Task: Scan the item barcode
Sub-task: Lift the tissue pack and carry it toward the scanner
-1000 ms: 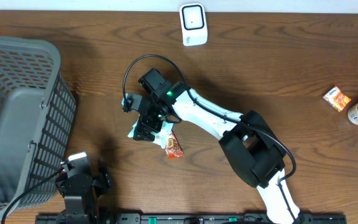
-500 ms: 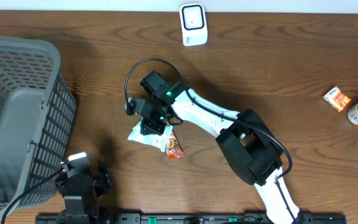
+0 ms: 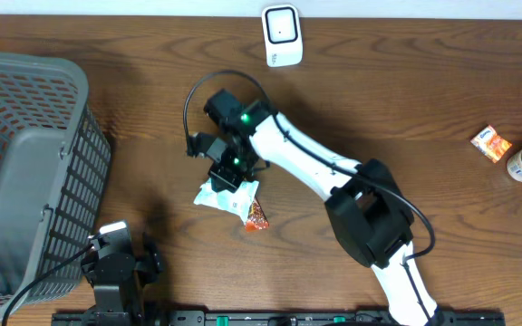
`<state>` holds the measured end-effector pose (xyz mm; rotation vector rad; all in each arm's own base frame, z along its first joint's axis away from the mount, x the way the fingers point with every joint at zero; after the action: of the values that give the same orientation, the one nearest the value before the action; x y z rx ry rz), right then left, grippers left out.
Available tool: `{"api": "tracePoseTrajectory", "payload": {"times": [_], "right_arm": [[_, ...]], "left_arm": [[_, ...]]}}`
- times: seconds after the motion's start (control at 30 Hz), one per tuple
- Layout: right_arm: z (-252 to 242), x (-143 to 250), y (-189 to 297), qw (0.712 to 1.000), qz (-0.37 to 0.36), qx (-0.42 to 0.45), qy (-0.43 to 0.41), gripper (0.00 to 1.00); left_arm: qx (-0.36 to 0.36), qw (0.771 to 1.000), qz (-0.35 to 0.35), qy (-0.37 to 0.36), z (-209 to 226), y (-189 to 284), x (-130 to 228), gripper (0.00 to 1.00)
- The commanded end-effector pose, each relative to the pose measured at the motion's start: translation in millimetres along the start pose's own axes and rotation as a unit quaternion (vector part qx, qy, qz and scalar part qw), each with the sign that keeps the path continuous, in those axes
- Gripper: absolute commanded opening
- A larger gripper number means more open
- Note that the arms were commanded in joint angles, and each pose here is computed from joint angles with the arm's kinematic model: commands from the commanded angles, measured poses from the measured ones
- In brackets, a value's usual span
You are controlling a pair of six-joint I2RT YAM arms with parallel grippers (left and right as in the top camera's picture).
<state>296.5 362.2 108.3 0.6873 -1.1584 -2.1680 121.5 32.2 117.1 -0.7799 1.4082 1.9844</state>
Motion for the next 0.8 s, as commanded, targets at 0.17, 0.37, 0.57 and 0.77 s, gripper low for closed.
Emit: {"api": "tracePoseTrajectory", "payload": {"times": [0.17,0.37,0.57,0.77], "right_arm": [[7.8,-14.8,105.1,0.976,-0.064,-0.097,-0.187,0.01],[-58.8,-5.9,145.3,0.936,-0.102,-0.091,-0.326,0.01],[-109.7,21.3,181.7,0.889,-0.120,-0.081,-0.435,0.01],[-110.0,41.3,222.3,0.890,-0.153,-0.074,-0.424,0.01]], "left_arm": [[-0.001,1.000,0.020,-0.004,-0.2,-0.4,8.5,0.85],[-0.002,1.000,0.020,-0.004,-0.2,-0.4,8.4,0.85],[-0.001,1.000,0.020,-0.004,-0.2,-0.4,8.5,0.85],[-0.002,1.000,0.020,-0.004,-0.2,-0.4,8.5,0.85]]}}
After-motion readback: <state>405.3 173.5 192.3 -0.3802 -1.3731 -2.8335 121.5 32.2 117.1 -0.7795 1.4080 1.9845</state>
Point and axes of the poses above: each gripper's point midway between its finger pads, its own y axis back along the fingers, its own z axis along the line the jaws close on, x = y × z, the point moved 5 cm from there along y, back along the fingers, and after that the axes turned 14 degrees about -y, right-handed, at the moved point
